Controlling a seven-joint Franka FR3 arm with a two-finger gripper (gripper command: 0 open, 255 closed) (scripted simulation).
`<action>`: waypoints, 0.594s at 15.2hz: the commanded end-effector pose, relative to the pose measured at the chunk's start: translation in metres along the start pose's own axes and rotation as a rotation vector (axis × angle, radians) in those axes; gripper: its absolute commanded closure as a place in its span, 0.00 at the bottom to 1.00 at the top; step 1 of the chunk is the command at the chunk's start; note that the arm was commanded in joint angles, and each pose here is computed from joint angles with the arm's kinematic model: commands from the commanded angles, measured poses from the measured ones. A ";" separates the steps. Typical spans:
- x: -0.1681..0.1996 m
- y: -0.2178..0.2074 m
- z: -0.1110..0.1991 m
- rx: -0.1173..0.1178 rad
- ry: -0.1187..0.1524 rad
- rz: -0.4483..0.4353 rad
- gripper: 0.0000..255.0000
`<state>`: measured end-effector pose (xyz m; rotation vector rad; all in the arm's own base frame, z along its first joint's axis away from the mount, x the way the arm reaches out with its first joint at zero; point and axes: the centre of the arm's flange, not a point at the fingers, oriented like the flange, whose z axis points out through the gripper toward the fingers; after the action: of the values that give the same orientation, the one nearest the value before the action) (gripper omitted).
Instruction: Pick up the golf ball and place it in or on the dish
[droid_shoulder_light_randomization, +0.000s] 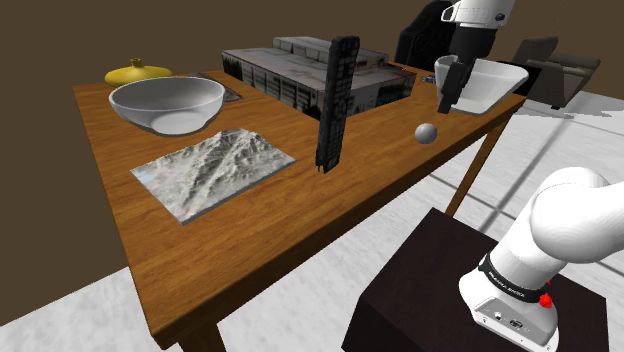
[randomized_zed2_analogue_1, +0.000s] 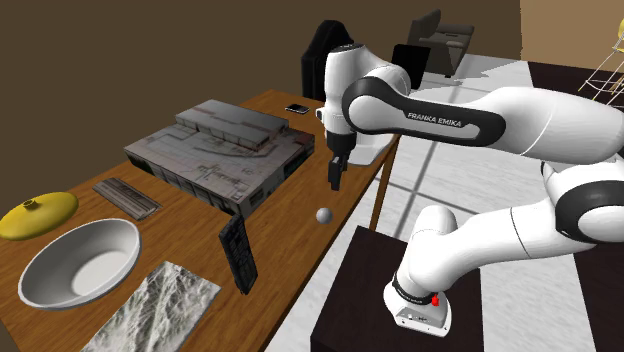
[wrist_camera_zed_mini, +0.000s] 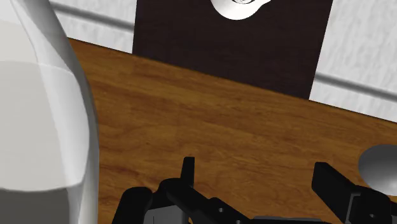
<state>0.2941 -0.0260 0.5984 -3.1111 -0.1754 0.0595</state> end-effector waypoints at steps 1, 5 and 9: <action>0.000 0.000 0.000 0.000 0.000 0.000 0.00; 0.007 -0.049 0.000 0.024 -0.029 0.025 0.00; 0.016 -0.098 -0.001 0.048 -0.057 0.051 0.00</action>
<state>0.3000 0.0614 0.6025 -3.0740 -0.1075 0.1377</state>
